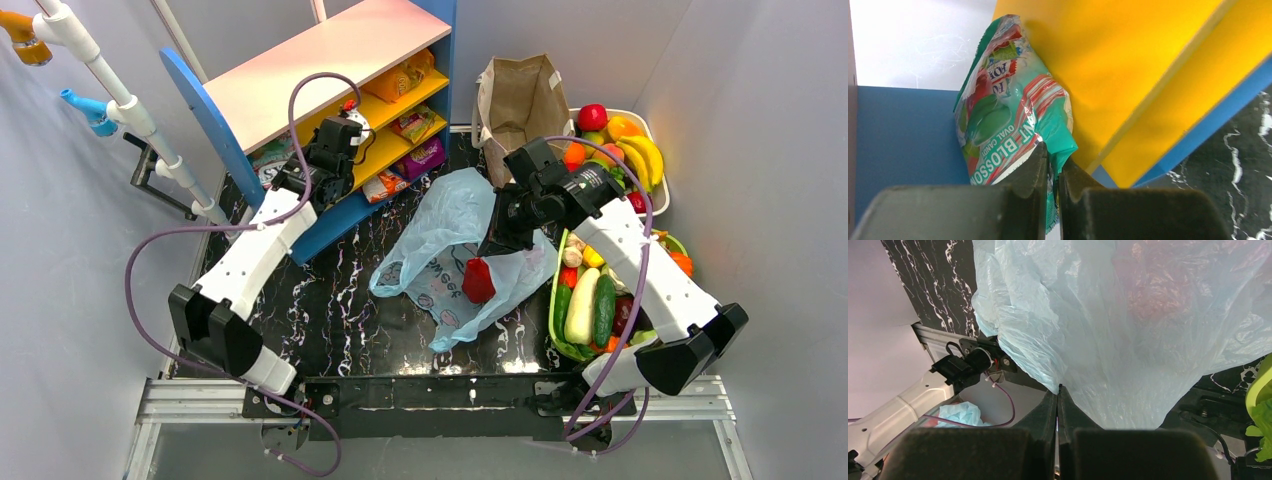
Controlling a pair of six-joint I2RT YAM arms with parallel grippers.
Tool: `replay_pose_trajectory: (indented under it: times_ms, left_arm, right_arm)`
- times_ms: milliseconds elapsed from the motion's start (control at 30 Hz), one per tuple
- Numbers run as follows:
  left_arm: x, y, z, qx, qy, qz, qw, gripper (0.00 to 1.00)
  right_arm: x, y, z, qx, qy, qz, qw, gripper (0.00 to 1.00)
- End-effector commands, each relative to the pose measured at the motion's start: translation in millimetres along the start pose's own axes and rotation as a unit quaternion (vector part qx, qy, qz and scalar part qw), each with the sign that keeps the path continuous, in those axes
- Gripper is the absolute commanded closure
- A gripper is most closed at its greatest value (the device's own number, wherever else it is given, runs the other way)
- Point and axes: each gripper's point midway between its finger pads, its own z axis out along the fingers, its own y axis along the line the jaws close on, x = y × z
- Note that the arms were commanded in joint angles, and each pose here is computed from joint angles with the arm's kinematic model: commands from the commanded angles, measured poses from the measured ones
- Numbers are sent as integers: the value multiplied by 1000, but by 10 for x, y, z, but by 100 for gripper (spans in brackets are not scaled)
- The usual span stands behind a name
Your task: Place the food into the grocery bag and tie it
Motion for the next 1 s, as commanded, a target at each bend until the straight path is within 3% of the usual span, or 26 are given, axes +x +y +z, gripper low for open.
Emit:
replay_pose_trajectory:
  times_ms: [0, 233, 400, 600, 733, 967]
  left_arm:
    - [11, 93, -449, 37, -36, -51, 997, 100]
    - [-184, -33, -1052, 146, -98, -117, 978, 100]
    - [-270, -66, -1485, 251, -139, -188, 939, 100]
    - [-381, -225, -2132, 407, -215, -202, 865, 100]
    - [-388, -274, -2619, 501, -265, -191, 801, 100]
    - [-301, -362, -3277, 636, -272, -183, 698, 100]
  right_arm:
    - [-63, 68, -90, -9, -11, -12, 1000, 99]
    - [-120, 118, -77, -10, -14, -16, 1000, 99]
    - [-177, 154, -70, -12, -19, -18, 1000, 99]
    - [-231, 207, -64, -17, -22, -18, 999, 99]
    - [-266, 242, -68, -19, -24, -18, 999, 99]
    - [-309, 276, -82, -22, -27, -20, 999, 99]
